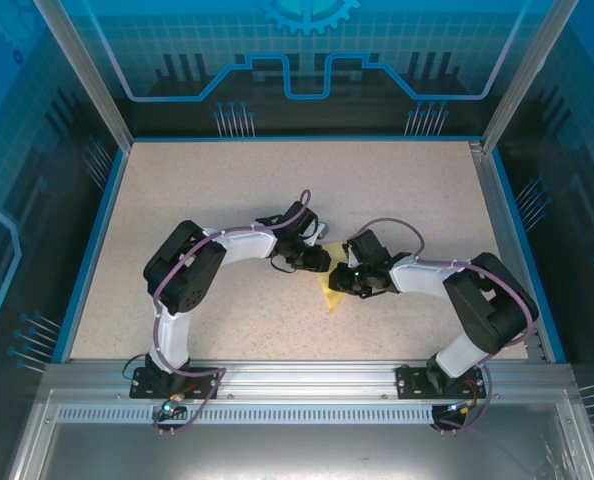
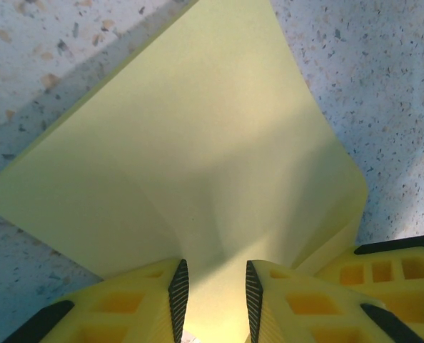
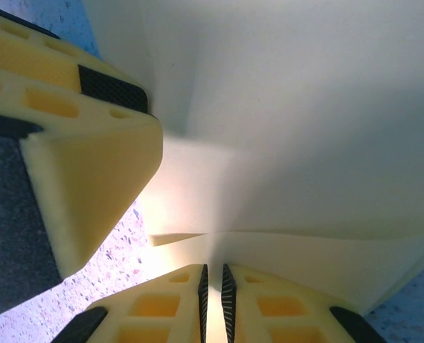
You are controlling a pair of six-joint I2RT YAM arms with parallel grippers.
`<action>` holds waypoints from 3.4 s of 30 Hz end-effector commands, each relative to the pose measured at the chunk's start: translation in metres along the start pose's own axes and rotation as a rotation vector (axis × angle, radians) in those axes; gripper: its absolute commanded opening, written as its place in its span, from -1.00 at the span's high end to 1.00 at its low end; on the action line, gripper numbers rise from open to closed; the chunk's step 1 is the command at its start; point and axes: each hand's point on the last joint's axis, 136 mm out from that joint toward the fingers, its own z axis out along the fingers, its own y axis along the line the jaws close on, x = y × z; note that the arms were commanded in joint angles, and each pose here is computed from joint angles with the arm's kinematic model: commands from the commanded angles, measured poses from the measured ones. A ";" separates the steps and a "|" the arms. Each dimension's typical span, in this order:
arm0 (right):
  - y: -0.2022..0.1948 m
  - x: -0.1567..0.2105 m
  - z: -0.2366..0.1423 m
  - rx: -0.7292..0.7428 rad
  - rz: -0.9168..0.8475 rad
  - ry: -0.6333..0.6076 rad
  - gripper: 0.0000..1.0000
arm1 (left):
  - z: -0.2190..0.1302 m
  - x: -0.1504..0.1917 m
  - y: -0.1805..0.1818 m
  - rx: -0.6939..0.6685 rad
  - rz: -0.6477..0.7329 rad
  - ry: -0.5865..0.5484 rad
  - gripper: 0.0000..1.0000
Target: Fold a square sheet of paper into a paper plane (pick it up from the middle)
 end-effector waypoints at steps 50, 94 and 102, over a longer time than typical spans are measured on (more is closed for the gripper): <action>-0.021 0.022 0.003 0.014 0.048 0.055 0.76 | 0.014 0.059 0.005 -0.025 -0.003 0.138 0.66; -0.047 -0.015 -0.015 0.037 0.066 -0.014 0.71 | 0.020 0.069 0.045 -0.222 0.077 0.187 0.68; -0.058 -0.016 -0.016 0.109 0.073 -0.009 0.72 | 0.021 0.072 0.059 -0.313 0.119 0.195 0.68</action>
